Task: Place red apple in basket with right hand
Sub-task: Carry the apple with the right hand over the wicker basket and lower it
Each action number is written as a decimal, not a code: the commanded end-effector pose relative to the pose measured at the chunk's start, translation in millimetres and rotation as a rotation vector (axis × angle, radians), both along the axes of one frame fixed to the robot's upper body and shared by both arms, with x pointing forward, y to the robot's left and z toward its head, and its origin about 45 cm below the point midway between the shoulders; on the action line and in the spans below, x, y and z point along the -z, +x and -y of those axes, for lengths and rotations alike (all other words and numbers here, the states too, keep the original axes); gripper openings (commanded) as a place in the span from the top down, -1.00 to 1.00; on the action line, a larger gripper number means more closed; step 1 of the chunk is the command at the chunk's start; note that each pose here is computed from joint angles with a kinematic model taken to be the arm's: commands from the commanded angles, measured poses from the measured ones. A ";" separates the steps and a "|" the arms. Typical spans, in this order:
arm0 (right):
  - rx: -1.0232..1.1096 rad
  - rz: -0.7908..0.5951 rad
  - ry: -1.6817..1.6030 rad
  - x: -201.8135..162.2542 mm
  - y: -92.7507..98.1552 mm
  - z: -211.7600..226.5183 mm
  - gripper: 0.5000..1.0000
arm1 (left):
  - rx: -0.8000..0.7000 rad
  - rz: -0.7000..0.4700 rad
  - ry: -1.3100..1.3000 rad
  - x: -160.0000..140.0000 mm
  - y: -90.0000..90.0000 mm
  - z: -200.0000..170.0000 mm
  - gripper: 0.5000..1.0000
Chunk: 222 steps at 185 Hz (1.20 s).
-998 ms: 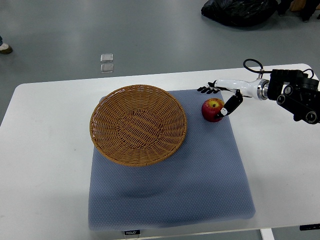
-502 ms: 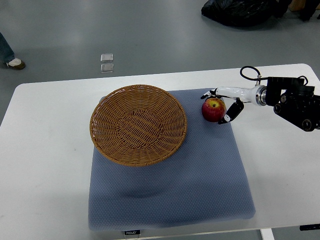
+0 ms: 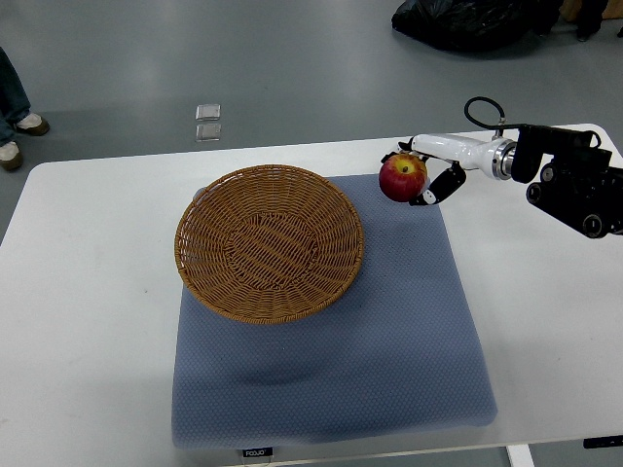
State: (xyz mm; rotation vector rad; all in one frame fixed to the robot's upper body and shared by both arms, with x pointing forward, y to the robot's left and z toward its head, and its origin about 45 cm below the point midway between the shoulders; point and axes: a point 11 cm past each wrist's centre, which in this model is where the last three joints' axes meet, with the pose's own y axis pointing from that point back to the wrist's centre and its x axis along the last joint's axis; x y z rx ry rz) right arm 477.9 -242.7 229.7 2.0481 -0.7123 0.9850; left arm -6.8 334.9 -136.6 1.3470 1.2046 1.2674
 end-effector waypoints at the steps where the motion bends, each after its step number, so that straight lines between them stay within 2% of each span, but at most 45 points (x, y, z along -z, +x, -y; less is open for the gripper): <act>1: -0.042 0.038 0.021 -19.4 4.8 -12.6 0.48 | 0.000 0.000 0.000 0.0 0.0 0.0 -1.00; 12: -0.109 0.071 0.050 -36.3 6.1 -31.9 0.43 | 0.000 0.000 0.000 0.0 0.0 0.0 -1.00; 28: -0.132 0.076 0.057 -38.2 5.4 -39.6 0.42 | 0.000 0.000 0.000 0.0 0.0 0.0 -1.00; 29: -0.181 0.076 0.072 -39.2 3.0 -62.0 0.35 | 0.000 0.000 0.000 0.0 0.0 0.0 -1.00; 37: -0.231 0.076 0.078 -40.3 0.0 -87.3 0.31 | 0.000 0.000 0.000 0.0 0.0 0.0 -1.00; 48: -0.242 0.077 0.077 -40.9 -0.6 -92.6 0.31 | 0.000 0.000 0.000 0.0 0.0 0.0 -1.00; 49: -0.283 0.079 0.085 -43.7 -3.7 -114.1 0.27 | 0.000 0.000 0.000 0.0 0.0 0.0 -1.00; 51: -0.293 0.077 0.087 -43.2 -5.0 -119.1 0.27 | 0.000 0.000 0.000 0.0 0.0 0.0 -1.00; 64: -0.358 0.054 0.077 -33.5 -16.0 -148.2 0.25 | 0.000 0.000 0.000 0.0 0.0 0.0 -1.00; 73: -0.358 0.054 0.077 -33.5 -16.1 -148.2 0.25 | 0.000 0.000 0.000 0.0 0.0 0.0 -1.00; 74: -0.415 0.039 0.059 -25.6 -26.1 -172.2 0.25 | 0.000 0.000 0.000 0.0 0.0 0.0 -1.00; 94: -0.495 0.018 0.004 -10.0 -41.7 -202.2 0.24 | 0.000 0.000 0.002 -0.1 0.0 -0.6 -1.00; 127: -0.502 -0.005 -0.104 14.0 -43.0 -189.4 0.19 | 0.000 0.000 0.000 0.0 0.0 0.0 -1.00; 171: -0.471 -0.003 -0.153 22.1 -36.2 -175.8 0.09 | 0.000 0.000 -0.006 0.1 0.0 0.6 -1.00; 172: -0.464 -0.009 -0.171 28.8 -36.7 -171.1 -0.01 | -0.001 0.000 -0.008 0.1 0.1 0.8 -1.00; 212: -0.457 -0.020 -0.178 35.6 -38.2 -167.3 -0.41 | 0.003 0.001 -0.011 0.1 1.0 1.5 -1.00; 222: -0.458 -0.019 -0.174 33.7 -37.7 -168.3 -0.44 | 0.004 0.001 -0.010 0.1 0.9 1.5 -1.00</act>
